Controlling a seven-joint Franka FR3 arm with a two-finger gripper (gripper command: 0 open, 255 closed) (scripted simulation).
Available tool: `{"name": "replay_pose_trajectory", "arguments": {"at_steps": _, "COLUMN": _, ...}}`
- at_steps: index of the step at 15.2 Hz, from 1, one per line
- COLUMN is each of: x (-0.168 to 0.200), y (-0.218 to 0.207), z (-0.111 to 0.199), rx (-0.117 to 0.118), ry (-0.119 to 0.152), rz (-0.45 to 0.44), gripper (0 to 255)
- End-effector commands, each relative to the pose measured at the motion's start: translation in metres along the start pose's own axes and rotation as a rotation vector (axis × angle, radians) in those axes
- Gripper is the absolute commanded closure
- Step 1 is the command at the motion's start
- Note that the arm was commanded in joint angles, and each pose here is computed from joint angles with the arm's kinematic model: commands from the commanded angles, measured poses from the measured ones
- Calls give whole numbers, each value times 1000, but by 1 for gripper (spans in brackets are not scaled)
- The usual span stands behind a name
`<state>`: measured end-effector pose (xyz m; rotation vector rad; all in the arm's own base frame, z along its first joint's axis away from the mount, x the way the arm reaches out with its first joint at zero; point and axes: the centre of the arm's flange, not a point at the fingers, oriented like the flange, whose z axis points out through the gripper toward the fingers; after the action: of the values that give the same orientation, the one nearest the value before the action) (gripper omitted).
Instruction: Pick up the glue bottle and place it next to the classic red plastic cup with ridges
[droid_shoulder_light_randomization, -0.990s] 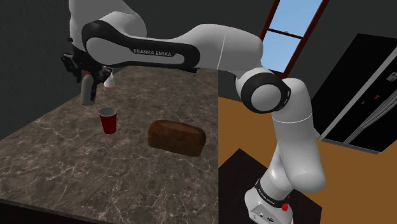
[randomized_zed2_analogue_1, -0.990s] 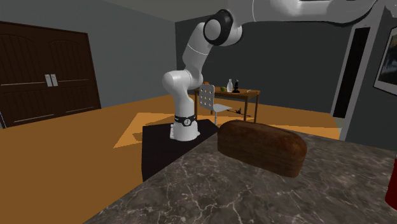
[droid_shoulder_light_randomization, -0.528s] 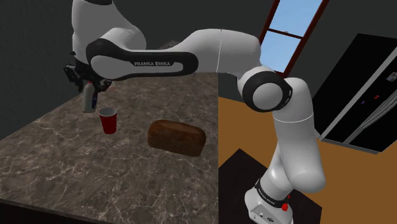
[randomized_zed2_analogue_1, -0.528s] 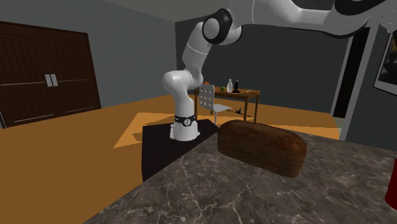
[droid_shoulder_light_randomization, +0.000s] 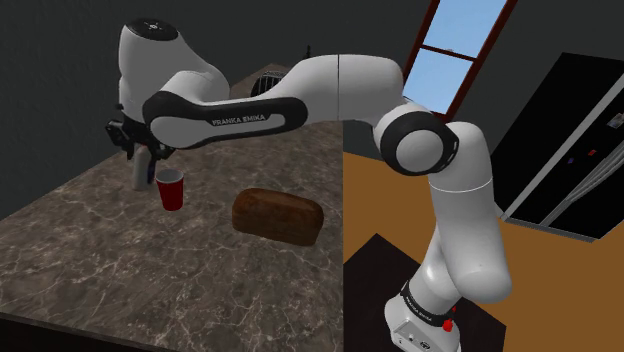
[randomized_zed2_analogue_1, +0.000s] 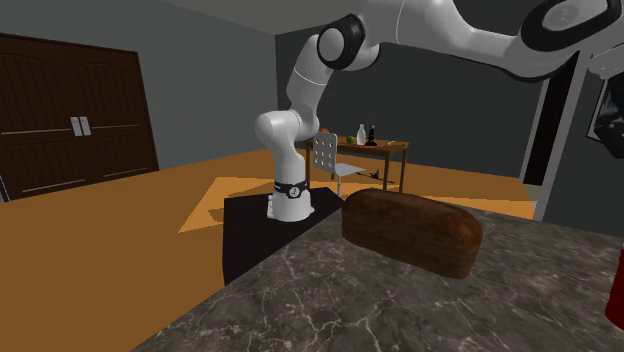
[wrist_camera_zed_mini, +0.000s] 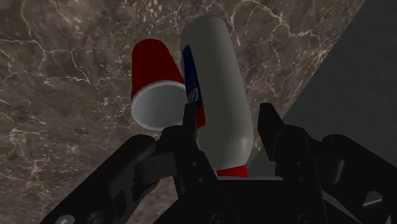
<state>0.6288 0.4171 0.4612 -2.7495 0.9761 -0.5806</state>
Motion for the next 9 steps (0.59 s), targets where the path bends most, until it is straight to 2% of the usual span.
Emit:
{"name": "replay_pose_trajectory", "arguments": {"at_steps": 1, "x": -4, "y": 3, "z": 10, "rx": 1, "ry": 0, "rz": 0, "gripper": 255}}
{"name": "replay_pose_trajectory", "arguments": {"at_steps": 9, "x": -17, "y": 15, "z": 48, "rx": 1, "ry": 0, "rz": 0, "gripper": 255}}
